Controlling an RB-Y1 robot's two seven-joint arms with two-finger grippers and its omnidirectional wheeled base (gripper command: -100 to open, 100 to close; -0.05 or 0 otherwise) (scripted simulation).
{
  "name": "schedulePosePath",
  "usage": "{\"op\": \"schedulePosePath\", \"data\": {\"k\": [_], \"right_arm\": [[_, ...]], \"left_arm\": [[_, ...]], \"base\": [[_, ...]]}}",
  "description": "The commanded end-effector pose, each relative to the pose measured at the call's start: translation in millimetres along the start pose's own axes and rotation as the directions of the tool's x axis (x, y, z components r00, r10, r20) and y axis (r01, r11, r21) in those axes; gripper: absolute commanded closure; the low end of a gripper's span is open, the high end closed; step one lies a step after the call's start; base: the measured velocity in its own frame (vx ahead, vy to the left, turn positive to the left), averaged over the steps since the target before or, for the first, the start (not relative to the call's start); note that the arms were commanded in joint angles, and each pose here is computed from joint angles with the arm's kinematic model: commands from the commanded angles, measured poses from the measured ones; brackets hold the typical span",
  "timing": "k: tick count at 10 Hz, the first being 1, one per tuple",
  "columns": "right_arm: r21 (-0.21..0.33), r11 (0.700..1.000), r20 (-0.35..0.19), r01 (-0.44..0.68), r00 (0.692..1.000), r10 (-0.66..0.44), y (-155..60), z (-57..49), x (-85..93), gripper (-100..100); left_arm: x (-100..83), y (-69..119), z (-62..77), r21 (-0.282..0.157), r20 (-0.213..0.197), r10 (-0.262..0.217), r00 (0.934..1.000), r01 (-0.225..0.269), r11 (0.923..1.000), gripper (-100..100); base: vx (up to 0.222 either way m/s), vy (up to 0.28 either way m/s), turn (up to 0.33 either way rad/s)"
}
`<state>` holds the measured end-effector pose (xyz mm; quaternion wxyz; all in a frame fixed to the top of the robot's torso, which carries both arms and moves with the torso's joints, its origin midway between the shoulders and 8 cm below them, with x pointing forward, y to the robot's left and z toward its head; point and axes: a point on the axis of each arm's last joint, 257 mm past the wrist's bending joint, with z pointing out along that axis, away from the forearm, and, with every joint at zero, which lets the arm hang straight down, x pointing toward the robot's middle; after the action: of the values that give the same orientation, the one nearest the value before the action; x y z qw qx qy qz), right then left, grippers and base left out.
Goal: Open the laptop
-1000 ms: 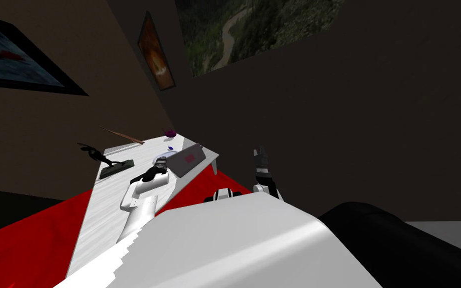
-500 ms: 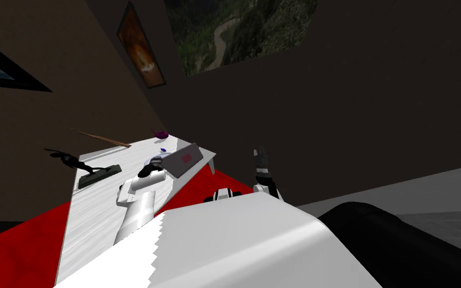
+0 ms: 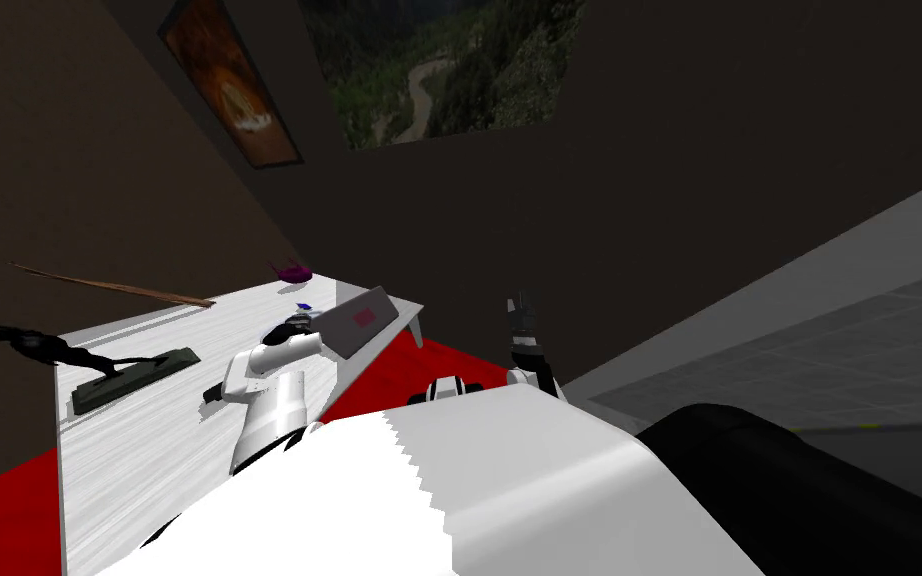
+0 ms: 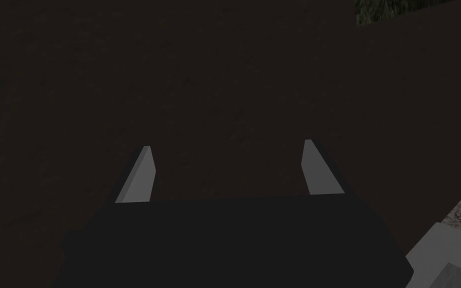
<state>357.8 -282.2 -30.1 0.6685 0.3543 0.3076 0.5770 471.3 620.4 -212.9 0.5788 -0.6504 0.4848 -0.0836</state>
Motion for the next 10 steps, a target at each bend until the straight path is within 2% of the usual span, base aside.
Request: {"op": "schedulePosePath", "data": {"k": [1, 2, 3, 4, 5, 6, 7, 8, 10], "right_arm": [[0.000, 1.000, 0.000, 0.000, 1.000, 0.000, 0, 0.1, 0.1, 0], [0.000, 1.000, 0.000, 0.000, 1.000, 0.000, 0, 0.1, 0.0, 0], [0.000, 1.000, 0.000, 0.000, 1.000, 0.000, 0, 0.0, 0.0, 0], [0.000, 1.000, 0.000, 0.000, 1.000, 0.000, 0, 0.1, 0.1, 0], [0.000, 1.000, 0.000, 0.000, 1.000, 0.000, 0, 0.1, 0.0, 0], [0.000, 1.000, 0.000, 0.000, 1.000, 0.000, 0, 0.0, 0.0, 0], [0.000, 1.000, 0.000, 0.000, 1.000, 0.000, 0, -0.1, -0.1, 0], [0.000, 1.000, 0.000, 0.000, 1.000, 0.000, 0, 0.1, 0.0, 0], [0.000, 1.000, 0.000, 0.000, 1.000, 0.000, 0, 0.0, -0.1, 0]], "left_arm": [[-14.6, 16.3, 8.6, -0.087, 0.021, -0.052, 0.9984, 0.054, 0.9948, 100], [-15.8, 6.4, 7.7, -0.055, 0.025, -0.043, 0.9988, 0.044, 0.9975, 100], [-2.6, -16.6, 16.6, -0.036, -0.014, -0.078, 0.9969, 0.077, 0.9964, 100], [-6.1, -14.3, 19.9, -0.043, -0.010, -0.083, 0.9965, 0.082, 0.9957, 100], [0.4, 1.3, 23.5, -0.076, -0.019, -0.082, 0.9965, 0.080, 0.9939, 100], [2.5, 6.4, 24.5, -0.087, -0.023, -0.081, 0.9965, 0.078, 0.9931, 100], [7.7, -19.0, 31.4, -0.062, -0.047, -0.109, 0.9929, 0.106, 0.9924, 100], [7.2, -12.0, 34.8, -0.079, -0.045, -0.118, 0.9920, 0.114, 0.9903, 100], [13.8, 8.1, 38.3, -0.121, -0.053, -0.115, 0.9920, 0.107, 0.9868, 100]], "base": [[-0.099, 0.022, -0.240], [-0.034, 0.011, -0.050], [-0.084, 0.086, -0.368], [-0.121, 0.110, -0.259], [-0.065, 0.056, -0.017], [-0.008, 0.011, 0.042], [-0.092, 0.060, -0.264], [-0.108, 0.084, -0.291], [-0.024, 0.037, -0.015]]}}
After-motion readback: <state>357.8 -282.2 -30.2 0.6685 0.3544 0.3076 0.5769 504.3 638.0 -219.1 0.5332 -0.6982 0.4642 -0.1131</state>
